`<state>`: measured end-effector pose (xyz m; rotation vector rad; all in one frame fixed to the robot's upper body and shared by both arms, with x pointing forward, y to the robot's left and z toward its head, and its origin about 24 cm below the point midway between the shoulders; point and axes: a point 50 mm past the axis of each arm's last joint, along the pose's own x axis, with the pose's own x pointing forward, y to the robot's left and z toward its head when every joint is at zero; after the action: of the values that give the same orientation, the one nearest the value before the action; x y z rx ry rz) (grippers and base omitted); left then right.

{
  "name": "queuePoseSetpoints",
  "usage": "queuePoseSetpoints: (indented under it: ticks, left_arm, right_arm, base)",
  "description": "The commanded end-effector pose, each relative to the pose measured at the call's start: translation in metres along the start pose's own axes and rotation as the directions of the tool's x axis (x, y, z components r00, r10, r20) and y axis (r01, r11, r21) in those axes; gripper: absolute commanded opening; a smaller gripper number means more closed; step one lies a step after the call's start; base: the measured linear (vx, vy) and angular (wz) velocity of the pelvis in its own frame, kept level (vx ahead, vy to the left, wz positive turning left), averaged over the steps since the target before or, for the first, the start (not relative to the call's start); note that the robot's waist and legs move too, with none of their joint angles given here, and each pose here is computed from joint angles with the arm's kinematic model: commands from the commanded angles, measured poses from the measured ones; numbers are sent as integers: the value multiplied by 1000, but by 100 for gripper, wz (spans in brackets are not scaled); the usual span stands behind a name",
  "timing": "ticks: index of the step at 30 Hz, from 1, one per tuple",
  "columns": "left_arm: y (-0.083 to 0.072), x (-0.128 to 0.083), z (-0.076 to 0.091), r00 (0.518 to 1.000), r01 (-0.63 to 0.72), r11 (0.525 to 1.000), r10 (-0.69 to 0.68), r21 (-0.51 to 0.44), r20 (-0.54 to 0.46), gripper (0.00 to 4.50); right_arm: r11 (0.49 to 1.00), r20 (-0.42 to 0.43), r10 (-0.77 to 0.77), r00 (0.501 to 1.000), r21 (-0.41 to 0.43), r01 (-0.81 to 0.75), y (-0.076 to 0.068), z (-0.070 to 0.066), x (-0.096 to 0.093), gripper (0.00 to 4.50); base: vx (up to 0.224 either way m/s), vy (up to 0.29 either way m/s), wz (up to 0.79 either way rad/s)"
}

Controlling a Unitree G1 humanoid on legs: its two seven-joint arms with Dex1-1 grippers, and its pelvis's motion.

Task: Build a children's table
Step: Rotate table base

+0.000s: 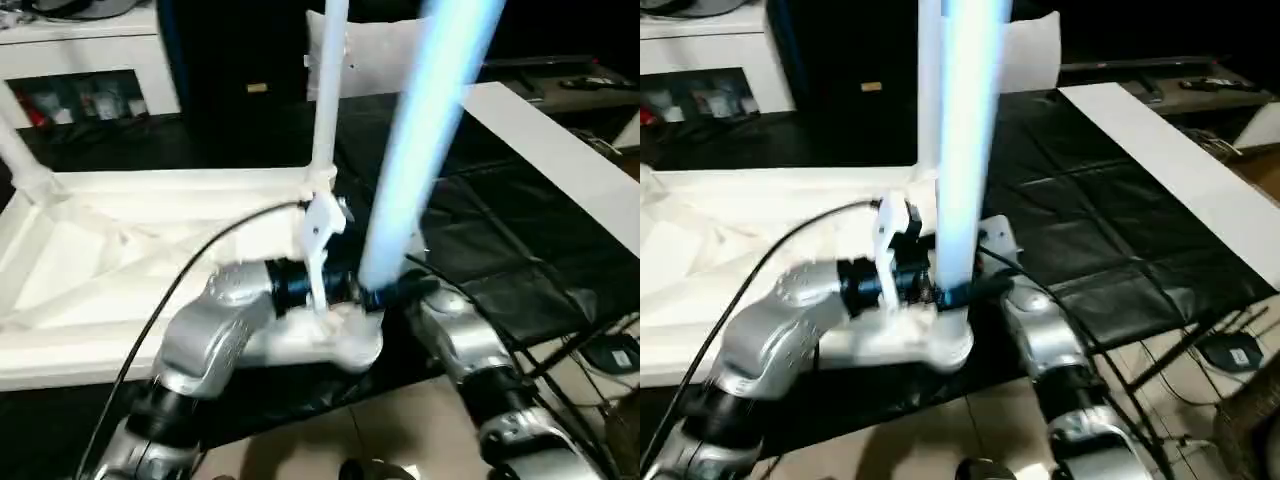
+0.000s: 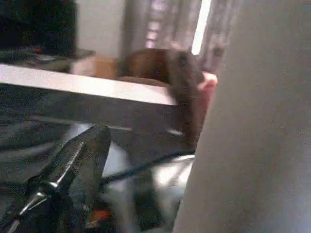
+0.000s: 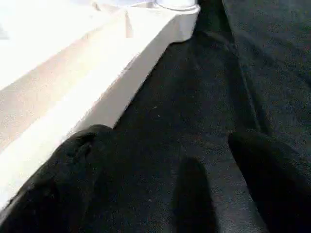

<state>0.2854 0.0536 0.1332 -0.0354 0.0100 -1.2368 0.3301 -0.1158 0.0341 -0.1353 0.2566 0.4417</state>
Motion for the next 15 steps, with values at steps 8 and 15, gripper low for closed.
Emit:
queuePoseSetpoints:
  ticks: [8, 15]
  left_arm:
    - [9, -44, -23, 973, 104, 995, -102, -5, -206, 444]
    - [28, -76, -54, 868, 108, 992, -61, 66, -493, 410]
  right_arm:
    - [995, 15, 97, 995, -17, -97, -36, -5, -44, 450]
    - [944, 24, 323, 946, -76, -321, -36, 8, -69, 450]
  base:
    - [0, 0, 0]
    - [0, 0, 0]
